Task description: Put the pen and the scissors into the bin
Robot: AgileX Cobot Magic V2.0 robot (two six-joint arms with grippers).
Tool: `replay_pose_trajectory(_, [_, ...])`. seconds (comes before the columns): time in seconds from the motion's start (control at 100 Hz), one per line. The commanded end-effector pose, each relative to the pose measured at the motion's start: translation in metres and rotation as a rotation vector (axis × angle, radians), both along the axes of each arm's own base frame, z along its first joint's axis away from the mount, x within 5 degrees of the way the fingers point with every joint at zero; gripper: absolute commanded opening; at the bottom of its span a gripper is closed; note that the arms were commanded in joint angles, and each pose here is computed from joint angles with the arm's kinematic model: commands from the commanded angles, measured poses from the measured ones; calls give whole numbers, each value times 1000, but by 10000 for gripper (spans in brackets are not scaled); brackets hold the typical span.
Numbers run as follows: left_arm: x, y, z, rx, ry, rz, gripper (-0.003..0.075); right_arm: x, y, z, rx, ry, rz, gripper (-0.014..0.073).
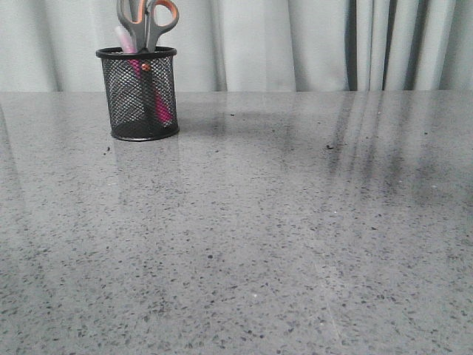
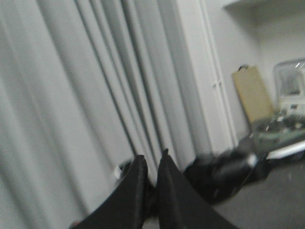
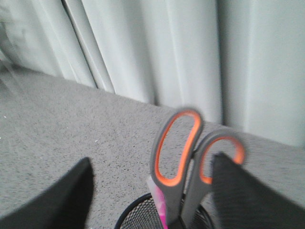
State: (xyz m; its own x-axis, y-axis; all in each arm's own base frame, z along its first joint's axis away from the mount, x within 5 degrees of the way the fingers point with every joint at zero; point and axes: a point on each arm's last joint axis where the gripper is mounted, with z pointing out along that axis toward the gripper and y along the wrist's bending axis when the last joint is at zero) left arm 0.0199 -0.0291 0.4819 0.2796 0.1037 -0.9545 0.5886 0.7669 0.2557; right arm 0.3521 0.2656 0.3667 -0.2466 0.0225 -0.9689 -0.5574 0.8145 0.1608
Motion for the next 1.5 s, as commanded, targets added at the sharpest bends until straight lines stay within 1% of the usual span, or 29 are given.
replay_pose_trajectory(0.0, [5, 18, -7, -21, 92, 190, 0, -55, -39, 88, 18, -119, -20, 185])
replay_pose_trajectory(0.01, [5, 20, -9, -35, 124, 204, -2, -58, -42, 88, -9, -110, -25, 156])
replay_pose_trajectory(0.02, [6, 22, -11, -21, 124, 237, -5, -65, -46, 95, -12, -123, -23, 97])
replay_pose_trajectory(0.03, [5, 25, -14, -37, 148, 251, -7, -69, -48, 95, -42, -118, -27, 67])
replay_pose_trajectory(0.04, [5, 27, -15, -27, 145, 281, -9, -73, -50, 97, -53, -122, -26, 7])
replay_pose_trajectory(0.07, [4, 34, -23, -37, 171, 332, -15, -91, -63, 106, -90, -150, -25, -73])
replay_pose_trajectory(0.09, [4, 37, -28, -42, 191, 364, -20, -103, -71, 113, -96, -172, -22, -65])
replay_pose_trajectory(0.1, [2, 40, -30, -57, 201, 373, -19, -106, -73, 110, -114, -171, -18, -64])
replay_pose_trajectory(0.15, [-4, 48, -43, -69, 213, 418, -19, -134, -90, 115, -125, -206, -2, -69])
replay_pose_trajectory(0.16, [-4, 48, -46, -63, 216, 425, -19, -143, -97, 119, -116, -222, 0, -71])
replay_pose_trajectory(0.22, [-14, 55, -61, -67, 215, 437, -19, -172, -120, 109, -137, -207, 5, -70])
replay_pose_trajectory(0.23, [-14, 55, -64, -62, 221, 439, -19, -180, -127, 112, -127, -218, 4, -70])
replay_pose_trajectory(0.24, [-16, 57, -66, -67, 217, 439, -19, -182, -129, 105, -141, -200, 6, -70])
replay_pose_trajectory(0.3, [-21, 60, -83, -61, 228, 442, -19, -212, -157, 92, -141, -184, -3, -70])
replay_pose_trajectory(0.31, [-23, 61, -85, -69, 228, 441, -19, -215, -159, 84, -154, -165, -2, -70])
replay_pose_trajectory(0.34, [-24, 62, -92, -70, 235, 443, -19, -226, -170, 73, -159, -154, -5, -70])
replay_pose_trajectory(0.37, [-25, 62, -100, -62, 245, 446, -19, -242, -184, 64, -154, -158, -10, -70])
replay_pose_trajectory(0.42, [-27, 63, -109, -63, 252, 444, -19, -260, -201, 38, -167, -141, -12, -70])
replay_pose_trajectory(0.44, [-27, 63, -113, -61, 258, 444, -19, -268, -209, 34, -157, -150, -16, -70])
replay_pose_trajectory(0.56, [-29, 64, -124, -59, 269, 442, -19, -303, -244, -15, -160, -152, -41, -70])
replay_pose_trajectory(0.64, [-29, 64, -125, -61, 272, 439, -19, -322, -266, -33, -170, -196, -89, -70])
replay_pose_trajectory(0.75, [-29, 64, -125, -63, 268, 437, -19, -344, -292, -45, -140, -259, -147, -69])
replay_pose_trajectory(0.77, [-29, 64, -125, -63, 268, 437, -19, -346, -294, -47, -140, -261, -149, -70])
replay_pose_trajectory(0.8, [-29, 64, -125, -63, 268, 437, -19, -345, -294, -49, -167, -222, -154, -70])
replay_pose_trajectory(0.86, [-29, 63, -125, -69, 275, 425, -19, -342, -292, -51, -213, -199, -146, -70])
replay_pose_trajectory(0.91, [-29, 63, -125, -69, 275, 427, -19, -341, -290, -52, -207, -195, -137, -70])
replay_pose_trajectory(1.02, [-29, 63, -125, -68, 278, 424, -19, -342, -284, -52, -149, -202, -91, -70])
replay_pose_trajectory(1.42, [-29, 63, -125, -68, 277, 425, -19, -341, -283, -56, -160, -191, -92, -70])
replay_pose_trajectory(1.49, [-26, 61, -130, -56, 287, 426, -19, -341, -283, -56, -160, -191, -92, -70])
